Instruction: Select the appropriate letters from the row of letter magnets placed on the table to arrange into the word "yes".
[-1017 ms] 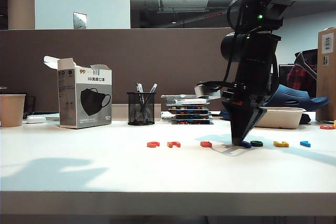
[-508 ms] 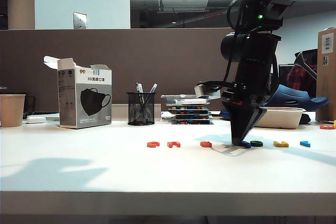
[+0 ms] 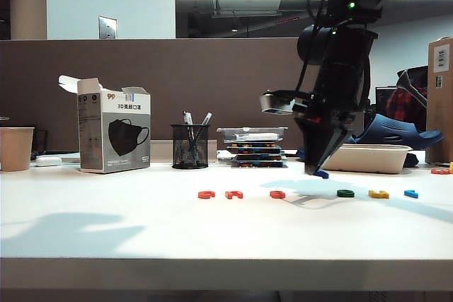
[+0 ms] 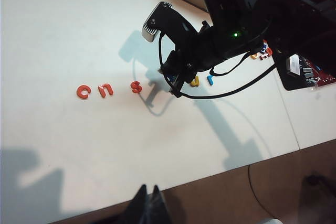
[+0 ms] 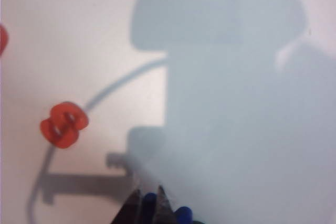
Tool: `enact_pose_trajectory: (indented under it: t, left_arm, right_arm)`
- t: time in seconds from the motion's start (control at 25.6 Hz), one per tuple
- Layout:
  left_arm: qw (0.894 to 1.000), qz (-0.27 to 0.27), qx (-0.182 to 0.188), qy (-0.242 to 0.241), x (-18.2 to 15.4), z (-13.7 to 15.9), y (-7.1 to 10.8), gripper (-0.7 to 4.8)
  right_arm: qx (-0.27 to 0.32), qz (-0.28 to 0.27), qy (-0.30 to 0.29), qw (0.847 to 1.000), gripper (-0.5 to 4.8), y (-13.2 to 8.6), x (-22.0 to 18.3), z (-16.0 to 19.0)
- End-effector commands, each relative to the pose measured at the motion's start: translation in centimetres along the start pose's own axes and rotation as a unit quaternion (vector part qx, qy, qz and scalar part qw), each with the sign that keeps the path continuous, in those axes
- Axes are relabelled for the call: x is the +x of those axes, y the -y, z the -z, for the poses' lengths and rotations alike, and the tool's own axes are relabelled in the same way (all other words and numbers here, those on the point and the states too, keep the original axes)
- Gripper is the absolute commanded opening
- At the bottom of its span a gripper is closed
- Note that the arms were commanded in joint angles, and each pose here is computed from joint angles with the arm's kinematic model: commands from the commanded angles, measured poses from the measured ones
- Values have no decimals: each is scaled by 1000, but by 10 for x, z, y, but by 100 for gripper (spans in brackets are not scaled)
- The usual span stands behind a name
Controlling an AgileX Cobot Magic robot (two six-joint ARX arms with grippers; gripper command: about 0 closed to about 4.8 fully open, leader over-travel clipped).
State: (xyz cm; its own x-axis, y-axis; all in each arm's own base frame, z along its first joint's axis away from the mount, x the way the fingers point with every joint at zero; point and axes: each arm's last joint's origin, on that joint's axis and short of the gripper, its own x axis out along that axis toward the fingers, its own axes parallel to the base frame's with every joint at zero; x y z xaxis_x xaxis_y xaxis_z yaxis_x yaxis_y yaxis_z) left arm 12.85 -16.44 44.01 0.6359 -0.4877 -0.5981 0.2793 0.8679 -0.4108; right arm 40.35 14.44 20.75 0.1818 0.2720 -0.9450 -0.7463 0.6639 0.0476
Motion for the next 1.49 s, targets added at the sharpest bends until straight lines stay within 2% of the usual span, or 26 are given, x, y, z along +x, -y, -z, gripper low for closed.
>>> enact_pose_trajectory:
  t: [0.04, 0.39, 0.82, 1.25, 1.45, 1.49]
  left_arm:
    - [1000, 3, 0, 7, -2, -1, 1, -5]
    - [1000, 3, 0, 7, -2, -1, 1, -5]
    - [1000, 3, 0, 7, -2, -1, 1, -5]
    - [1000, 3, 0, 7, -2, -1, 1, -5]
    - [1000, 3, 0, 7, -2, -1, 1, -5]
    - [1000, 3, 0, 7, -2, -1, 1, -5]
  right_arm:
    - [27, -2, 12, 1000, -3, -2, -8, -3]
    - [119, -4, 14, 993, -3, -13, -24, -4]
    - [173, -6, 32, 984, -3, -48, -56, -12]
    - [177, -10, 23, 984, -3, -81, -72, -14]
    - [165, -15, 16, 986, -3, -98, -69, -17]
    - [165, -19, 14, 986, -3, -107, -63, -18]
